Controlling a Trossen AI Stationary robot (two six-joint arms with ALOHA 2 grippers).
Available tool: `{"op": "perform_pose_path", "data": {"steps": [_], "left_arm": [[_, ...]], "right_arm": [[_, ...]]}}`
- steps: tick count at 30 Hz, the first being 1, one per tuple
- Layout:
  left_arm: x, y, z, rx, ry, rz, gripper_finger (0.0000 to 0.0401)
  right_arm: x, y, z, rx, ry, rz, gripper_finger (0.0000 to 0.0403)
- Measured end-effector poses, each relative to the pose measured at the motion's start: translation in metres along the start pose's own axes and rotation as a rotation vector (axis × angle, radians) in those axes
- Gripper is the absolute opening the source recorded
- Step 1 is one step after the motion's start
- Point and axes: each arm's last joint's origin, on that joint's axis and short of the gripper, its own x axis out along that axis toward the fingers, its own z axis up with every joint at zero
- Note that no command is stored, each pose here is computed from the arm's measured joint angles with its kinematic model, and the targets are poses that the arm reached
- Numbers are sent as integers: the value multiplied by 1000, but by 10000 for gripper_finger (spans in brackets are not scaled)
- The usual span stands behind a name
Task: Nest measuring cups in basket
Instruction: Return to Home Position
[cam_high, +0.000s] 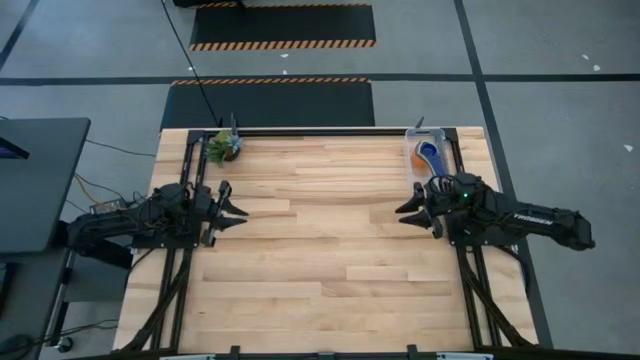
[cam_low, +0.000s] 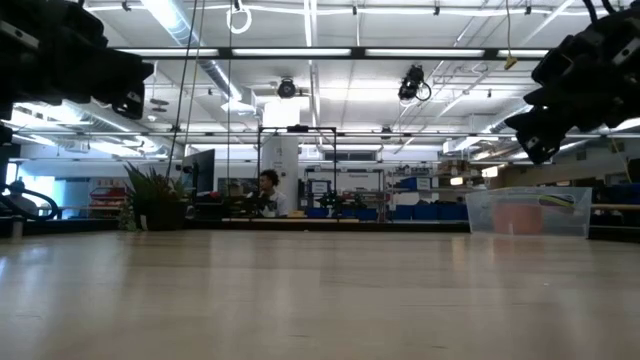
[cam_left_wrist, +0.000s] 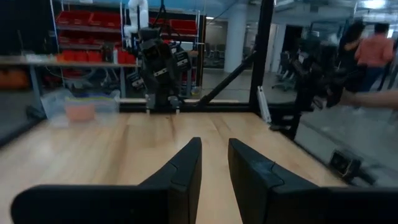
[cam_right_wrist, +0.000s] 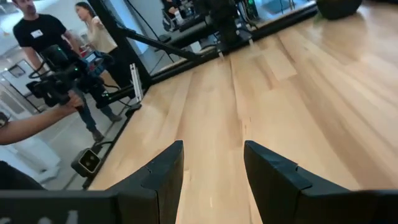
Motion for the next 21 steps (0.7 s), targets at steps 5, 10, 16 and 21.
{"op": "perform_pose_path", "data": {"steps": [5, 10, 16, 21], "left_arm": [[0, 0, 0, -146, -1, -4, 87], [0, 0, 2, -109, -19, -14, 87], [0, -4, 2, -1, -21, -122, 87], [0, -4, 3, 23, -23, -144, 87]], "right_arm": [[1, 2, 1, 22, -5, 27, 175], [2, 8, 6, -147, -45, 117, 175], [1, 17, 8, -367, -59, 321, 175], [1, 18, 8, -390, -55, 352, 175]]}}
